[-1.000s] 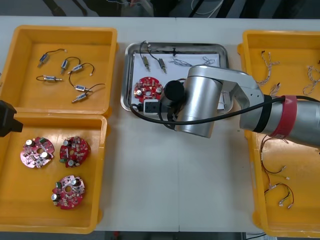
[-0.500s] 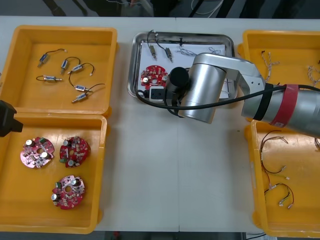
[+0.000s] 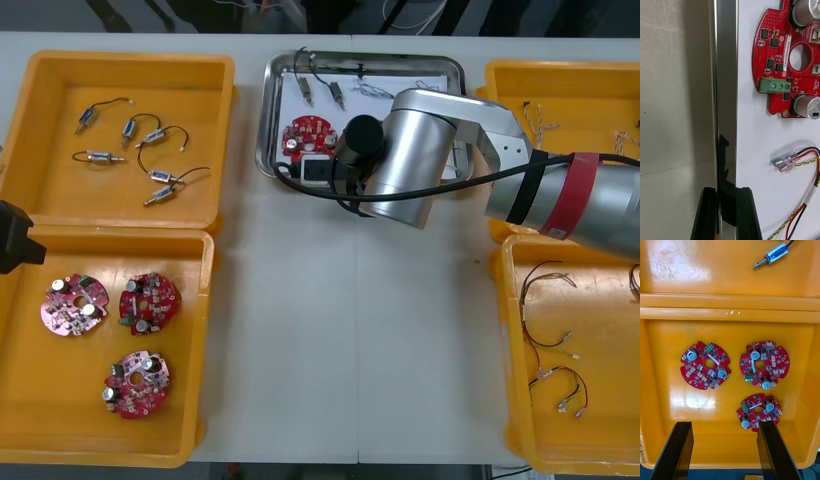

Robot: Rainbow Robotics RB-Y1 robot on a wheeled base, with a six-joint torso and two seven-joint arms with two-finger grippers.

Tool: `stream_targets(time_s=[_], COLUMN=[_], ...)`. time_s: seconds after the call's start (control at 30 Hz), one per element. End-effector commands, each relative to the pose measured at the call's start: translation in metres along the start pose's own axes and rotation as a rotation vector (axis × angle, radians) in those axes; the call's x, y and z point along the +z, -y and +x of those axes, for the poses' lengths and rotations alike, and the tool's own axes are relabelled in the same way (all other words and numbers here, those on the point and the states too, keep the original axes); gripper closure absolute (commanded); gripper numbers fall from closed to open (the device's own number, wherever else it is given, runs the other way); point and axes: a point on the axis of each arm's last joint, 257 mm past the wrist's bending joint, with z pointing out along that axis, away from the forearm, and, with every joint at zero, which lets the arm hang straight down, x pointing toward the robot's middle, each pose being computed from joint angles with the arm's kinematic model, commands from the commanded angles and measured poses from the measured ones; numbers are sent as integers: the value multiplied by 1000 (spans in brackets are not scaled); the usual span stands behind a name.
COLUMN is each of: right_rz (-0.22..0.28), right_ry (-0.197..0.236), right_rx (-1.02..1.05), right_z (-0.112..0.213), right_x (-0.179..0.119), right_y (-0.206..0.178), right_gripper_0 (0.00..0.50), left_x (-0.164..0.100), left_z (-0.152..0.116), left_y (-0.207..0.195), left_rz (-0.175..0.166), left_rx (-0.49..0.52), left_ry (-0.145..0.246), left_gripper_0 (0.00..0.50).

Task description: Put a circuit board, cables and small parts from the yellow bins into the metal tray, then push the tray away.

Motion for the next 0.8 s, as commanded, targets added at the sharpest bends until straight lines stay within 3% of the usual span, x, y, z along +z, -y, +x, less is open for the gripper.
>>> stream_targets(time_s=[0.03, 0.3, 0.8], right_rz=[67, 89, 96], right_ry=[56, 85, 86], right_rx=[-23, -20, -27], right_z=[-30, -36, -38], right_x=[-18, -14, -14], right_y=[44, 54, 58], right_gripper_0=[500, 500, 500], left_x=[-5, -5, -5], left_z=[-1, -1, -1], left_y=[-1, -1, -1], left_rz=[-3, -3, -3], left_rx=[28, 28, 28], left_ry=[26, 26, 26], left_gripper_0=[0, 0, 0])
